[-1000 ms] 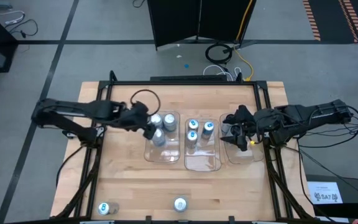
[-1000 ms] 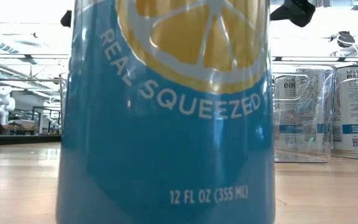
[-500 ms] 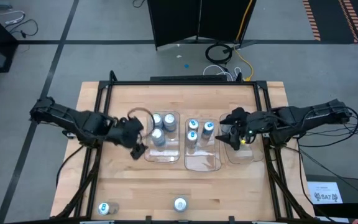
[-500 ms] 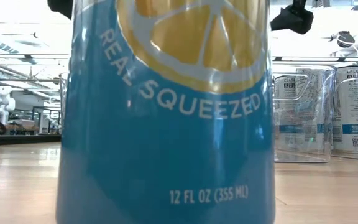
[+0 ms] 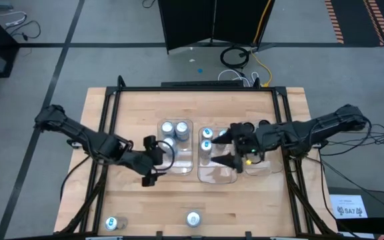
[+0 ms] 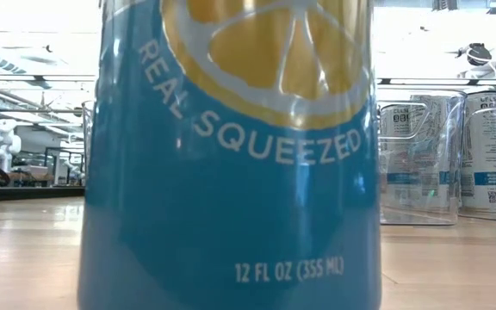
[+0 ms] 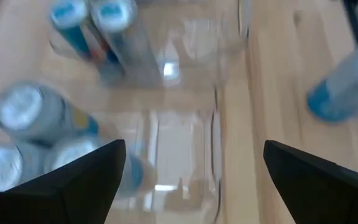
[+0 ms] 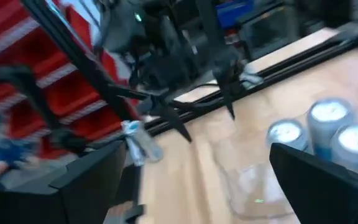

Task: Sort soda cans
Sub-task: Put the blue-white soda can into the left transparent bin

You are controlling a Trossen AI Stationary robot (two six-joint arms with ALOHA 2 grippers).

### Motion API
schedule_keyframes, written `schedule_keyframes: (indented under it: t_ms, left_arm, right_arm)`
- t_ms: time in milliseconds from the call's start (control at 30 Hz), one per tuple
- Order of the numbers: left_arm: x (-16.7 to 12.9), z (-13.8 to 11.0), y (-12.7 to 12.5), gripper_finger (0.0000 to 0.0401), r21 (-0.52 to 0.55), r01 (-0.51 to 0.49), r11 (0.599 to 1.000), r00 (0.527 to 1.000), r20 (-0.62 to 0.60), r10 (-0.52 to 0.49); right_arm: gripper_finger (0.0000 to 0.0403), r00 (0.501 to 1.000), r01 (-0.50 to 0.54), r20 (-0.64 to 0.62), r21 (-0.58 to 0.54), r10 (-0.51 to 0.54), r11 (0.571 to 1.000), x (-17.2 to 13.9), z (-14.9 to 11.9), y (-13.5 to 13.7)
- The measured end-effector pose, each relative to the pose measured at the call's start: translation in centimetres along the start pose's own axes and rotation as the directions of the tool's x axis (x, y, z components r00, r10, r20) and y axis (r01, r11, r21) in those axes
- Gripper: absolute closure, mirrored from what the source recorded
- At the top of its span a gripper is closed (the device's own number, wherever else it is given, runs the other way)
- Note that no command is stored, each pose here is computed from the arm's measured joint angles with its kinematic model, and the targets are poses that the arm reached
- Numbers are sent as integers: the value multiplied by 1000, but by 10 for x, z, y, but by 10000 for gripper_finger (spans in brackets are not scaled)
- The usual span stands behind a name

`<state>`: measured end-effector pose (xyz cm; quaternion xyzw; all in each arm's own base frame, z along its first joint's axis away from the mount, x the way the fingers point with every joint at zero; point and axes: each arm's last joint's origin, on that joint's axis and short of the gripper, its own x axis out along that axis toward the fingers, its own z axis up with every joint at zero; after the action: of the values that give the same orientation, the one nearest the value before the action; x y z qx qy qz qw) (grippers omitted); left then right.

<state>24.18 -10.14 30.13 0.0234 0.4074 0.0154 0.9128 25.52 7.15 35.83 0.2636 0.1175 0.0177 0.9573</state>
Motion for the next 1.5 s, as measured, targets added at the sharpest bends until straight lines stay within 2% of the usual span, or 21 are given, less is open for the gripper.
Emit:
schedule_keyframes:
  t_ms: [100, 200, 367, 533, 667, 800, 933, 1133, 1300, 1500]
  left_arm:
    - [6, -21, 4, 13, -11, 2, 1000, 999, -38, -2]
    - [7, -38, 9, 13, -41, 18, 999, 1000, 2, -18]
    - [-4, -56, 14, 13, -74, 98, 992, 991, 96, -91]
    - [-20, -67, 19, 13, -74, 137, 988, 980, 153, -124]
    - [-30, -71, 20, 13, -45, 177, 983, 971, 168, -168]
    - [-35, -73, 22, 13, -27, 190, 981, 969, 167, -183]
    - [-36, -76, 23, 13, -23, 188, 982, 972, 148, -182]
    - [-36, -76, 22, 13, -14, 217, 976, 968, 133, -214]
    - [-36, -79, 22, 13, -1, 248, 969, 964, 96, -247]
    - [-36, -79, 22, 13, 0, 251, 968, 964, 93, -250]
  right_arm:
    - [12, 996, 76, -35, -97, -80, 992, 20, 13, 24]
    - [12, 976, 132, -142, -229, -167, 965, 49, 24, 49]
    - [12, 850, 169, -405, -397, -338, 902, 92, 19, 74]
    - [12, 727, 160, -578, -384, -372, 909, 118, 0, 94]
    - [12, 657, 197, -658, -322, -369, 926, 125, -21, 105]
    - [12, 605, 240, -716, -253, -348, 937, 119, -37, 115]
    - [12, 578, 204, -739, -281, -347, 938, 117, -63, 132]
    - [12, 553, 78, -752, -380, -357, 922, 132, -113, 149]
    - [12, 571, 97, -725, -406, -385, 909, 160, -150, 146]
    - [12, 579, 127, -689, -451, -435, 883, 173, -165, 138]
